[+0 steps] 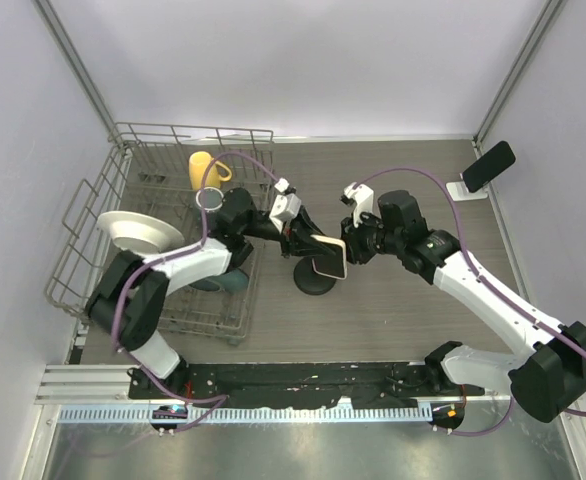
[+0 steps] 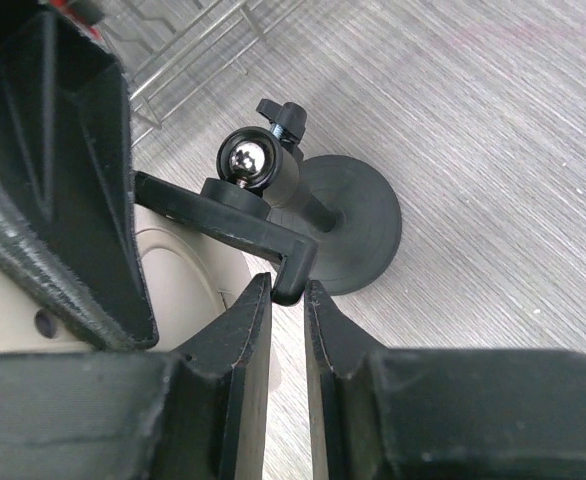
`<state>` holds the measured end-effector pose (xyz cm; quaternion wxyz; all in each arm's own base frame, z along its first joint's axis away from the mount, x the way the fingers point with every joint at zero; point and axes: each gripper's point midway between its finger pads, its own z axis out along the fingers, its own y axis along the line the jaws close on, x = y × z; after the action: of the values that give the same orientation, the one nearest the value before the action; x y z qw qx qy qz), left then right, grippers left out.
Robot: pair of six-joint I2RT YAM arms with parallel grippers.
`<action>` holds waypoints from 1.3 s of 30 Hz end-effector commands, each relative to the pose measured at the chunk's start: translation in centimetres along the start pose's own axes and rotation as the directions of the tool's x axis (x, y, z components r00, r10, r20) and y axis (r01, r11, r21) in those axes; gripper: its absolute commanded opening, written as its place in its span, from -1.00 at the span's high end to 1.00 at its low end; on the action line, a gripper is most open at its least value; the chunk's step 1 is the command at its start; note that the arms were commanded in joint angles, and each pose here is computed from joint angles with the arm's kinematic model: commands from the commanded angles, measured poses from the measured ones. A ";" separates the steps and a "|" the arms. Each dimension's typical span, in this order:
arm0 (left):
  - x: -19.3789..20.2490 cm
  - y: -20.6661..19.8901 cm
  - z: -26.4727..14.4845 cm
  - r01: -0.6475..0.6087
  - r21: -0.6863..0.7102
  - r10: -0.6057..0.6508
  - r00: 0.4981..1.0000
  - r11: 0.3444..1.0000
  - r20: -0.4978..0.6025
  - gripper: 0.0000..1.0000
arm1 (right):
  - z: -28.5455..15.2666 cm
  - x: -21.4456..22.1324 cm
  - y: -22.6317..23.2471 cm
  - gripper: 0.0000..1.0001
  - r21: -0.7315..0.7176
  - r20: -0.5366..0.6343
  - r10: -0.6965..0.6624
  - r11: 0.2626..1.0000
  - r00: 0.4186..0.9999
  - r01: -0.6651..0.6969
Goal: Place the phone on the phone stand
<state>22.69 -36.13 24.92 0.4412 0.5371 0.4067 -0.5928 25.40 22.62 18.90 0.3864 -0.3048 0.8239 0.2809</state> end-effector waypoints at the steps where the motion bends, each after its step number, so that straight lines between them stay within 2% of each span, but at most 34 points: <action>1: 0.6 4.7 -3.3 -0.203 -0.298 0.160 0.974 0.933 -0.162 1.00 | -1.5 -2.3 0.9 0.99 -0.010 0.084 0.035 0.999 0.996 -0.034; 3: -0.1 5.6 -4.0 -0.236 -0.381 0.180 0.968 0.894 -0.175 1.00 | -1.5 -2.3 0.9 0.99 -0.008 0.085 0.051 0.999 0.995 -0.051; 8: 0.7 6.7 -4.3 -0.243 -0.470 0.146 0.962 0.849 -0.233 1.00 | -1.8 -1.6 0.4 0.99 0.033 0.080 0.072 0.997 0.994 -0.075; 9: 0.6 7.8 -4.9 -0.250 -0.541 0.129 0.959 0.803 -0.252 1.00 | -1.9 -1.6 0.3 0.99 0.044 0.082 0.086 0.995 0.993 -0.089; 11: 1.0 8.4 -4.8 -0.226 -0.620 0.075 0.963 0.752 -0.260 1.00 | -2.2 -1.5 0.0 0.99 0.067 0.087 0.105 0.992 0.991 -0.111; 12: 0.5 9.8 -5.8 -0.231 -0.705 0.046 0.961 0.671 -0.272 1.00 | -2.2 -1.3 -0.4 0.99 0.096 0.093 0.134 0.985 0.987 -0.143; 13: 1.4 9.5 -5.4 -0.216 -0.719 -0.004 0.957 0.661 -0.290 1.00 | -2.2 -1.3 -0.7 0.99 0.110 0.102 0.154 0.980 0.983 -0.165; 15: 1.1 10.3 -6.2 -0.182 -0.803 -0.065 0.962 0.568 -0.264 1.00 | -2.3 -1.6 -0.9 0.99 0.128 0.142 0.188 0.970 0.972 -0.206; 16: 1.5 10.7 -7.2 -0.177 -0.863 -0.110 0.960 0.473 -0.257 1.00 | -2.1 -1.1 -1.5 0.99 0.160 0.158 0.252 0.948 0.955 -0.276; 18: 1.5 11.2 -8.3 -0.152 -0.928 -0.160 0.963 0.341 -0.217 1.00 | -2.3 -1.3 -1.6 0.99 0.189 0.210 0.288 0.926 0.934 -0.328; 19: 1.8 11.3 -9.6 -0.161 -0.962 -0.190 0.960 0.219 -0.204 1.00 | -2.4 -1.0 -2.4 0.99 0.242 0.245 0.321 0.894 0.915 -0.378; 20: 2.3 11.3 -10.1 -0.149 -0.974 -0.213 0.959 0.172 -0.185 1.00 | -2.2 -1.0 -1.9 0.99 0.252 0.268 0.321 0.887 0.909 -0.387; 21: 2.4 11.4 -10.2 -0.086 -0.989 -0.232 0.966 0.119 -0.112 1.00 | -2.3 -0.8 -1.6 0.99 0.263 0.282 0.322 0.880 0.904 -0.395; 22: 2.8 11.3 -10.4 -0.078 -0.993 -0.249 0.964 0.084 -0.097 1.00 | -2.2 -0.8 -1.4 0.99 0.283 0.294 0.317 0.872 0.902 -0.399; 23: 3.2 11.4 -11.3 -0.088 -0.996 -0.254 0.963 0.014 -0.089 1.00 | -2.5 -0.9 -1.8 0.99 0.330 0.334 0.324 0.839 0.885 -0.432; 24: 3.3 11.5 -11.5 -0.073 -0.997 -0.254 0.965 -0.018 -0.066 1.00 | -2.1 -0.7 -0.4 0.99 0.327 0.328 0.316 0.846 0.890 -0.420; 26: 3.4 11.3 -10.9 -0.098 -0.995 -0.238 0.967 -0.023 -0.090 1.00 | -2.5 -0.9 -0.3 0.99 0.365 0.381 0.345 0.796 0.858 -0.482; 28: 3.6 11.0 -10.2 -0.145 -0.989 -0.197 0.970 -0.010 -0.140 1.00 | -2.4 -1.6 2.1 0.99 0.336 0.394 0.359 0.801 0.846 -0.496; 29: 3.8 11.0 -10.2 -0.143 -0.990 -0.190 0.972 -0.012 -0.138 1.00 | -2.7 -1.7 2.9 0.99 0.334 0.406 0.361 0.797 0.840 -0.504; 30: 4.5 11.0 -10.3 -0.143 -0.990 -0.200 0.970 -0.018 -0.136 1.00 | -3.0 -2.2 3.2 0.99 0.330 0.454 0.383 0.767 0.805 -0.551; 31: 4.4 11.2 -10.0 -0.125 -0.992 -0.184 0.975 -0.011 -0.121 1.00 | -2.9 -2.2 4.9 0.99 0.302 0.448 0.396 0.777 0.801 -0.553; 32: 4.5 11.2 -9.6 -0.118 -0.993 -0.178 0.977 0.011 -0.118 1.00 | -2.8 -2.2 5.8 0.99 0.276 0.453 0.415 0.776 0.789 -0.567; 33: 5.4 11.1 -8.4 -0.108 -0.990 -0.187 0.975 0.086 -0.122 1.00 | -2.9 -2.5 6.4 0.99 0.257 0.478 0.424 0.770 0.769 -0.584; 34: 5.1 11.1 -7.7 -0.094 -0.988 -0.164 0.980 0.122 -0.114 1.00 | -2.9 -2.3 7.9 0.99 0.232 0.472 0.421 0.789 0.775 -0.569; 37: 5.3 10.5 -6.4 -0.084 -0.976 -0.179 0.976 0.201 -0.121 1.00 | -4.2 -3.0 7.4 0.99 0.298 0.497 0.369 0.778 0.785 -0.554; 38: 5.3 10.3 -6.3 -0.083 -0.973 -0.176 0.977 0.216 -0.122 1.00 | -4.9 -2.2 6.4 0.99 0.371 0.473 0.329 0.767 0.817 -0.524; 39: 5.9 9.9 -6.4 -0.086 -0.969 -0.181 0.975 0.233 -0.130 1.00 | -5.6 -2.5 6.0 0.99 0.387 0.482 0.318 0.758 0.816 -0.524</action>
<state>33.46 -36.11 23.27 0.6346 0.1718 0.7146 -0.2392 18.01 26.79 21.51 0.4862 -0.0149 0.8425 0.2316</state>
